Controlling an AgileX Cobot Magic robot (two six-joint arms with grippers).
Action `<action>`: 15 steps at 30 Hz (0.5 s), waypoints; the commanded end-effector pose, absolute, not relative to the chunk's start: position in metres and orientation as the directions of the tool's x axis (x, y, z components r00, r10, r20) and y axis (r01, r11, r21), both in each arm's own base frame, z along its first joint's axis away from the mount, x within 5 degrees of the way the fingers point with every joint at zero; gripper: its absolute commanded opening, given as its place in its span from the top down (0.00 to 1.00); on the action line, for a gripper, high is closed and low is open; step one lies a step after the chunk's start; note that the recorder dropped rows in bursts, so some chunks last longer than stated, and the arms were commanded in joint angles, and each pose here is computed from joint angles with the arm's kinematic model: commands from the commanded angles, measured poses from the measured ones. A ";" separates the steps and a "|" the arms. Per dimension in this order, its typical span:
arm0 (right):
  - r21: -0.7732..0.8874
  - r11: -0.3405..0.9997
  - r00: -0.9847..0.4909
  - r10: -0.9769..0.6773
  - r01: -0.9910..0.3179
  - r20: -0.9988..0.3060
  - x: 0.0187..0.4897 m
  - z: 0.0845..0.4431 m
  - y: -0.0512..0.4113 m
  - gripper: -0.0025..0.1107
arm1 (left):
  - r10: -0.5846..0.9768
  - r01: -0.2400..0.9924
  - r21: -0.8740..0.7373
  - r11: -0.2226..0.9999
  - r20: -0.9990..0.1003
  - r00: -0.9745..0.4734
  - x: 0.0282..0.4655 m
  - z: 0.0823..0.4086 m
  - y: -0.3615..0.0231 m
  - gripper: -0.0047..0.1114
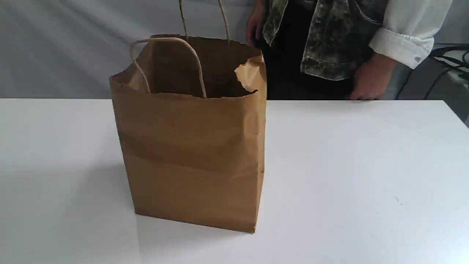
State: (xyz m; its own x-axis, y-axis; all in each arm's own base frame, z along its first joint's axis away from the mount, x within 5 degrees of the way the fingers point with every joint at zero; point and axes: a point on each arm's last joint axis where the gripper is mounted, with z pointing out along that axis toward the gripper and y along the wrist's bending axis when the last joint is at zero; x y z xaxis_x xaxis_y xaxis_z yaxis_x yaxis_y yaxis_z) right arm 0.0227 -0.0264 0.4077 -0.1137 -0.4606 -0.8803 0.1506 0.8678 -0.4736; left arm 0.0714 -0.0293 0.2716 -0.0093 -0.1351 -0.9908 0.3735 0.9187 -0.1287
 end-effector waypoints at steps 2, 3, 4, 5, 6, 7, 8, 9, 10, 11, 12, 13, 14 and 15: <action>-0.331 0.936 -0.120 -0.318 0.120 -0.941 0.040 0.360 -0.021 0.54 | -0.153 0.347 -0.147 0.926 -0.988 -0.009 0.072 0.271 -0.027 0.48; -0.283 0.953 -0.125 -0.269 0.107 -0.955 0.046 0.348 -0.019 0.54 | -0.150 0.347 -0.143 0.927 -0.989 -0.008 0.072 0.271 -0.027 0.48; -0.242 0.966 -0.128 -0.229 0.095 -0.965 0.052 0.337 -0.017 0.54 | -0.150 0.347 -0.143 0.927 -0.989 -0.008 0.072 0.271 -0.027 0.48; -0.208 0.974 -0.125 -0.197 0.089 -0.973 0.055 0.332 -0.015 0.54 | -0.150 0.347 -0.143 0.927 -0.989 -0.008 0.072 0.271 -0.027 0.48; -0.177 0.981 -0.121 -0.167 0.076 -0.979 0.059 0.323 -0.013 0.54 | -0.150 0.347 -0.143 0.927 -0.989 -0.008 0.072 0.271 -0.027 0.48; -0.161 0.985 -0.101 -0.154 0.062 -0.983 0.061 0.320 -0.011 0.54 | -0.149 0.354 -0.143 0.924 -0.989 -0.010 0.072 0.271 -0.027 0.48; -0.153 0.987 -0.086 -0.148 0.047 -0.985 0.063 0.316 -0.009 0.54 | -0.148 0.365 -0.142 0.920 -0.989 -0.014 0.072 0.270 -0.028 0.48; -0.151 0.988 -0.077 -0.148 0.036 -0.986 0.064 0.313 -0.008 0.54 | -0.146 0.376 -0.142 0.916 -0.989 -0.017 0.071 0.270 -0.030 0.48; -0.150 0.989 -0.052 -0.148 0.021 -0.988 0.065 0.313 -0.006 0.54 | -0.145 0.383 -0.142 0.913 -0.989 -0.020 0.071 0.270 -0.030 0.48; -0.150 0.989 -0.037 -0.149 0.015 -0.988 0.066 0.314 -0.005 0.54 | -0.144 0.393 -0.141 0.909 -0.989 -0.023 0.071 0.270 -0.031 0.48; -0.141 0.990 -0.031 -0.141 0.009 -0.990 0.066 0.314 -0.005 0.54 | -0.144 0.393 -0.141 0.909 -0.989 -0.023 0.071 0.270 -0.031 0.48; -0.131 0.991 -0.032 -0.131 0.007 -0.991 0.066 0.314 -0.005 0.54 | -0.144 0.393 -0.141 0.909 -0.989 -0.023 0.071 0.270 -0.031 0.48; -0.129 0.992 -0.032 -0.129 0.006 -0.991 0.066 0.314 -0.004 0.54 | -0.144 0.393 -0.141 0.909 -0.989 -0.023 0.071 0.270 -0.031 0.48; -0.124 0.992 -0.032 -0.124 0.005 -0.992 0.066 0.314 -0.004 0.54 | -0.144 0.393 -0.141 0.909 -0.989 -0.023 0.071 0.270 -0.031 0.48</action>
